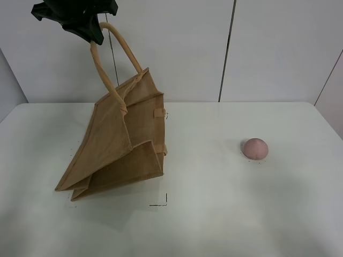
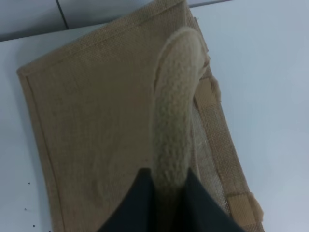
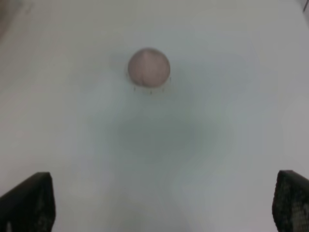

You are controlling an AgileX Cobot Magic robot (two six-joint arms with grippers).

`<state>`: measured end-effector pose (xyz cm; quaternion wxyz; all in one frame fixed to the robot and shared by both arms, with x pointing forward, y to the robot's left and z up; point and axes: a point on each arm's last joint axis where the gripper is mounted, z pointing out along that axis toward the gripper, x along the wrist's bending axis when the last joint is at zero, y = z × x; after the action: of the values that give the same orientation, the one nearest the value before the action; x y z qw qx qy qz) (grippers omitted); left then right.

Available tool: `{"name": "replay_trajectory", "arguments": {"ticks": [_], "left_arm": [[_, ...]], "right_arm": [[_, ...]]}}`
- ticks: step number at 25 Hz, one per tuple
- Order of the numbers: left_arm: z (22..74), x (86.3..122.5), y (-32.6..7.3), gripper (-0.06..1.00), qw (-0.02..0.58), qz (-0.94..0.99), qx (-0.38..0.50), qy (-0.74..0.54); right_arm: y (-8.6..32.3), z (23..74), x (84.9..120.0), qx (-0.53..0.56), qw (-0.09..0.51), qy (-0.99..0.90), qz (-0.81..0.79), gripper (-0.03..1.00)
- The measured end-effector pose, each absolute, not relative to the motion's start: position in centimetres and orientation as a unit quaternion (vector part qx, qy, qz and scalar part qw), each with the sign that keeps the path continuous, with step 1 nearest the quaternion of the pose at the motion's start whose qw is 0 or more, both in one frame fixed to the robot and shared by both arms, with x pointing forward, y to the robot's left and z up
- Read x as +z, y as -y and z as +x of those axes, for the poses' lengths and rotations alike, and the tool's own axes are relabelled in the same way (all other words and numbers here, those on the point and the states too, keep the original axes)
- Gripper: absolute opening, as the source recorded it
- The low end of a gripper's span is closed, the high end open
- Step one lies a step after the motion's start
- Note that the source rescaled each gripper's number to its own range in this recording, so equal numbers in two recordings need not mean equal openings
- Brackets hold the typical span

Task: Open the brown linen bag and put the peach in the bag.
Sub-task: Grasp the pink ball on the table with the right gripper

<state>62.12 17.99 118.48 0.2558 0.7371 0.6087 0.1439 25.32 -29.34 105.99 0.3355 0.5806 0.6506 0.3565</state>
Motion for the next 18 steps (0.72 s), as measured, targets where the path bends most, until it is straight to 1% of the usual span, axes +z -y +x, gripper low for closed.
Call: {"name": "replay_trajectory", "arguments": {"ticks": [4,7,8,11,13,18], "left_arm": [[62.1,118.5,-18.0,0.0,0.256,0.737,0.144,-0.609],[62.1,118.5,-18.0,0.0,0.256,0.737,0.144,-0.609],[62.1,118.5,-18.0,0.0,0.256,0.737,0.144,-0.609],[61.9,118.7,-17.8,0.0,0.264,0.738,0.136,-0.606],[61.6,119.1,-17.9,0.0,0.269,0.738,0.137,-0.604],[60.7,120.4,-18.2,0.0,0.281,0.735,0.146,-0.599]], "right_arm": [[29.2,29.4,107.4,0.298,0.273,-0.68,0.611,1.0],[29.0,34.2,107.8,0.248,0.212,-0.7,0.635,1.0],[29.0,35.7,107.8,0.239,0.199,-0.703,0.64,1.0],[28.8,41.1,106.9,0.211,0.17,-0.709,0.652,1.0],[28.8,45.2,105.8,0.193,0.152,-0.712,0.658,1.0],[28.6,54.1,102.8,0.171,0.131,-0.714,0.667,1.0]]}}
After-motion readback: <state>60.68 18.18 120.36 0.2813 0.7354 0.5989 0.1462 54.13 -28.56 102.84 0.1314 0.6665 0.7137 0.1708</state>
